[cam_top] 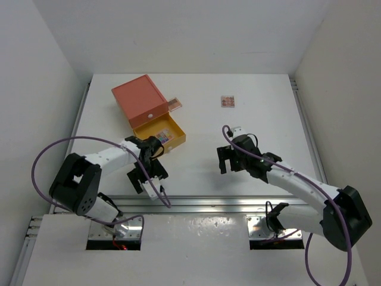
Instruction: Organize the makeup
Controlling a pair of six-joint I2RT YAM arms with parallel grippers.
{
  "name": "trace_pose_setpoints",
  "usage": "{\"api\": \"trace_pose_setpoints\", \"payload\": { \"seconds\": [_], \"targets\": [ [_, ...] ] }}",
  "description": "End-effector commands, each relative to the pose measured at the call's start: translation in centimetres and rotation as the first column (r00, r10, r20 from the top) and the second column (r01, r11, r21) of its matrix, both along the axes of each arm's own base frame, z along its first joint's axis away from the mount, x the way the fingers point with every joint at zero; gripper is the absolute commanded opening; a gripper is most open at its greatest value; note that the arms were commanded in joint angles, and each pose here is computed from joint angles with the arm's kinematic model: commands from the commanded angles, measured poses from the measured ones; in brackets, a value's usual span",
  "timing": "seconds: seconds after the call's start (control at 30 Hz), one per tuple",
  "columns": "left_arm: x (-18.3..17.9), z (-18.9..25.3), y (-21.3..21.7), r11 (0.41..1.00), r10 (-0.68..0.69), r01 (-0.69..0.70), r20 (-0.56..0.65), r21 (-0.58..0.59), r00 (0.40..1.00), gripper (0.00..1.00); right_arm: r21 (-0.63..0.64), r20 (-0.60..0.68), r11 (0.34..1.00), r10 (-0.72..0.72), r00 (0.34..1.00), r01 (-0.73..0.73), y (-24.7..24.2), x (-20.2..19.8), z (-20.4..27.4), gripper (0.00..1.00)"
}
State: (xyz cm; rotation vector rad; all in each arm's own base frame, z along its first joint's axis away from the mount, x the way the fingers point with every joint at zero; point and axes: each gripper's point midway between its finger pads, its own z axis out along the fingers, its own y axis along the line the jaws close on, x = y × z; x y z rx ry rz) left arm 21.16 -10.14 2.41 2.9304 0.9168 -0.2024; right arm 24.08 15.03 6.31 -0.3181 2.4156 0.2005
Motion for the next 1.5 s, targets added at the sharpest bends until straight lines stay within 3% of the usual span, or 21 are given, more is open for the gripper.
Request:
{"api": "trace_pose_setpoints", "payload": {
  "seconds": [0.0, 0.27, 0.47, 0.7, 0.9, 1.0, 1.03, 1.1, 1.23, 1.37, 1.47],
  "targets": [
    [2.2, -0.4, -2.1, 0.943, -0.33, 0.332, 0.093, -0.017, 0.94, 0.9, 0.022, 0.021, 0.999, -0.034, 0.999, 0.033, 0.0, 0.1, 0.5, 0.99],
    [1.5, -2.6, -1.3, 0.933, -0.36, 0.359, 0.061, 0.024, 0.931, 0.9, 0.017, 0.012, 0.999, -0.035, 0.999, 0.034, -0.1, 0.1, 0.1, 0.99],
    [1.2, -4.2, -0.7, 0.935, -0.354, 0.352, 0.028, 0.05, 0.935, 0.82, 0.004, 0.014, 1.0, -0.025, 1.0, 0.025, 0.1, 0.4, 0.3, 0.99],
    [0.1, -5.1, -0.6, 0.955, -0.293, 0.293, -0.008, 0.056, 0.956, 0.48, -0.009, 0.019, 1.0, -0.02, 1.0, 0.02, 0.1, 0.7, 0.6, 0.99],
    [-1.5, -4.3, -2.1, 0.979, -0.201, 0.201, -0.014, -0.023, 0.979, 0.33, -0.012, 0.02, 1.0, -0.028, 0.999, 0.028, -0.1, 0.6, 0.6, 0.99],
    [-2.0, -3.1, -3.6, 0.995, -0.053, 0.047, -0.07, -0.082, 0.996, 0.23, -0.012, 0.02, 1.0, -0.028, 0.999, 0.028, -0.1, 0.6, 0.7, 0.99],
    [-2.4, -2.6, -4.3, 0.992, 0.048, -0.06, -0.114, -0.11, 0.992, 0.21, -0.013, 0.023, 0.999, -0.031, 0.999, 0.031, -0.1, 0.7, 0.8, 0.99],
    [-2.2, -1.3, -5.5, 0.977, 0.152, -0.174, -0.172, -0.125, 0.973, 0.2, -0.012, 0.033, 0.999, -0.034, 0.999, 0.034, -0.2, 0.8, 1.0, 0.99],
    [-2.7, 1.8, -7.9, 0.889, 0.359, -0.428, -0.331, -0.165, 0.873, 0.19, -0.014, 0.029, 0.997, -0.072, 0.997, 0.073, -0.7, 0.8, 1.0, 0.99],
    [-2.0, 5.6, -10.0, 0.792, 0.455, -0.565, -0.395, -0.231, 0.798, 0.19, 0.0, 0.025, 0.995, -0.104, 0.994, 0.104, -0.9, 1.1, 1.4, 0.99],
    [-1.7, 7.0, -10.6, 0.72, 0.54, -0.661, -0.429, -0.209, 0.724, 0.19, 0.005, 0.035, 0.994, -0.105, 0.994, 0.105, -0.8, 1.5, 1.8, 0.99]
  ]
}}
